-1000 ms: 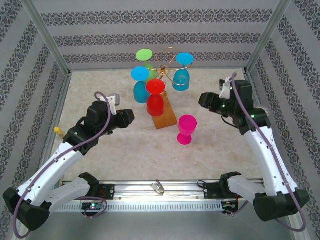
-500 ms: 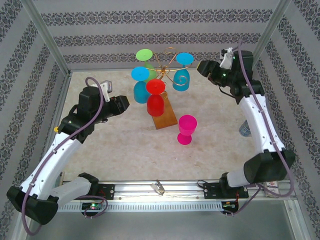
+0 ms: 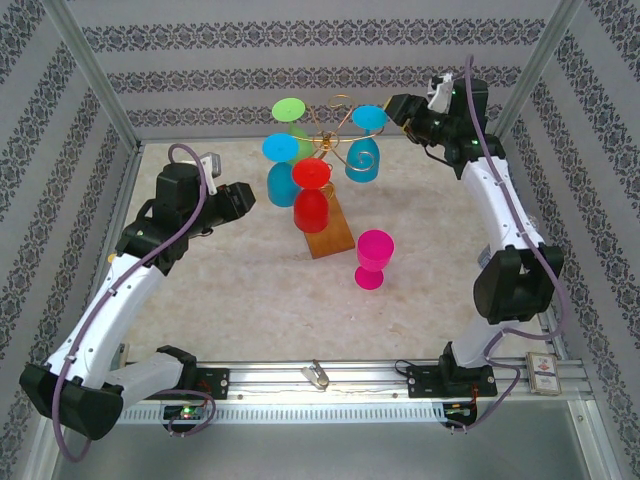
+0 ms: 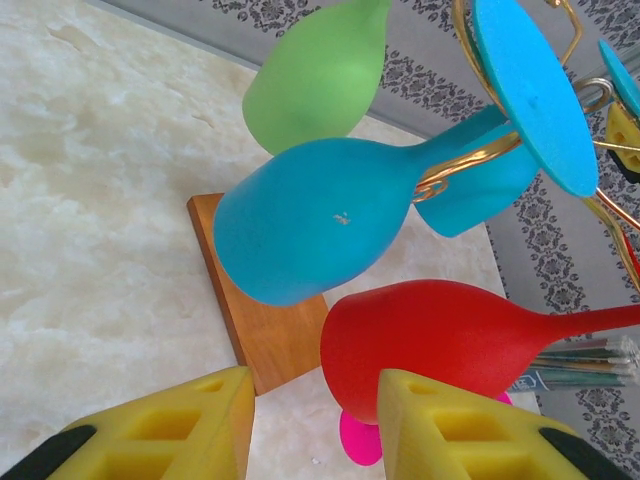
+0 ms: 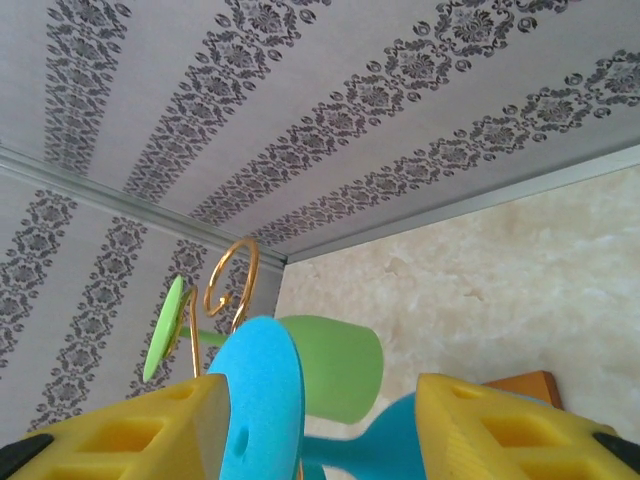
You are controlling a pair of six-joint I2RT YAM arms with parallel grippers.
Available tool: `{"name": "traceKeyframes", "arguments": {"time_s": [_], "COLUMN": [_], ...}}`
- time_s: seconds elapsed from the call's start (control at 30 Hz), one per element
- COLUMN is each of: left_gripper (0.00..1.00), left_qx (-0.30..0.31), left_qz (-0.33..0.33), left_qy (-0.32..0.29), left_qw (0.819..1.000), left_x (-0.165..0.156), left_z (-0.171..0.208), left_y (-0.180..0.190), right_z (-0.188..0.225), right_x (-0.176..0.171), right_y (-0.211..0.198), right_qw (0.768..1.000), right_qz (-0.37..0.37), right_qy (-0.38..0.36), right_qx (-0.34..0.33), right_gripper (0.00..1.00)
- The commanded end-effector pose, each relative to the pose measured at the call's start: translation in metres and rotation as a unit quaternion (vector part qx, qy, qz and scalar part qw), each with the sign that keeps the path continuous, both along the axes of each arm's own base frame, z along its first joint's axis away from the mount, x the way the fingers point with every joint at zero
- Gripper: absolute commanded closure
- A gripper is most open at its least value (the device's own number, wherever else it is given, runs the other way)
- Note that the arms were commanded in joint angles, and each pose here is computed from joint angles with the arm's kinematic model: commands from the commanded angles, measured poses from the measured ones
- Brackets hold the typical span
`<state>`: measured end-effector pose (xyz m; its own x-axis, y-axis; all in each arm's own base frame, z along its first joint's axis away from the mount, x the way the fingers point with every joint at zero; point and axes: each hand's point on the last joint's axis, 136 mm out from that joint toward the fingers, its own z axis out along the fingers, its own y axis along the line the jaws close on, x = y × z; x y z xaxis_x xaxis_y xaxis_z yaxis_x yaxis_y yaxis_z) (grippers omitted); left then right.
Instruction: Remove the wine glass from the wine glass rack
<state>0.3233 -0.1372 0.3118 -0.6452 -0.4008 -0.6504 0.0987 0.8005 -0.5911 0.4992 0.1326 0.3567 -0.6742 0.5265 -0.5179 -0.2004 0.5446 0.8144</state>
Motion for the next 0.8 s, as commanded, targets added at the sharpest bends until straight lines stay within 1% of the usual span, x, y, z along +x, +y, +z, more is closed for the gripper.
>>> {"name": "traceKeyframes", "arguments": {"time_s": [0.0, 0.2, 0.27, 0.77], "left_gripper": [0.62, 0.62, 0.62, 0.62], "left_qx": [-0.003, -0.008, -0.008, -0.016], "left_qz": [-0.001, 0.004, 0.006, 0.007], "left_qy": [-0.013, -0.011, -0.011, -0.009], "left_qw": [1.0, 1.0, 1.0, 1.0], "left_x": [0.002, 0.003, 0.003, 0.004], "left_z": [0.01, 0.008, 0.007, 0.003], "left_y": [0.004, 0.007, 0.008, 0.01], "right_z": [0.024, 0.019, 0.018, 0.013], "right_x": [0.006, 0.011, 0.01, 0.001], "right_y": [0.002, 0.01, 0.012, 0.021], "right_qw": [0.999, 0.999, 0.999, 0.999], "right_qz": [0.014, 0.027, 0.029, 0.038], "right_qy": [-0.032, -0.026, -0.025, -0.015], "right_qx": [0.029, 0.036, 0.037, 0.034], "right_gripper": [0.49, 0.58, 0.6, 0.59]}}
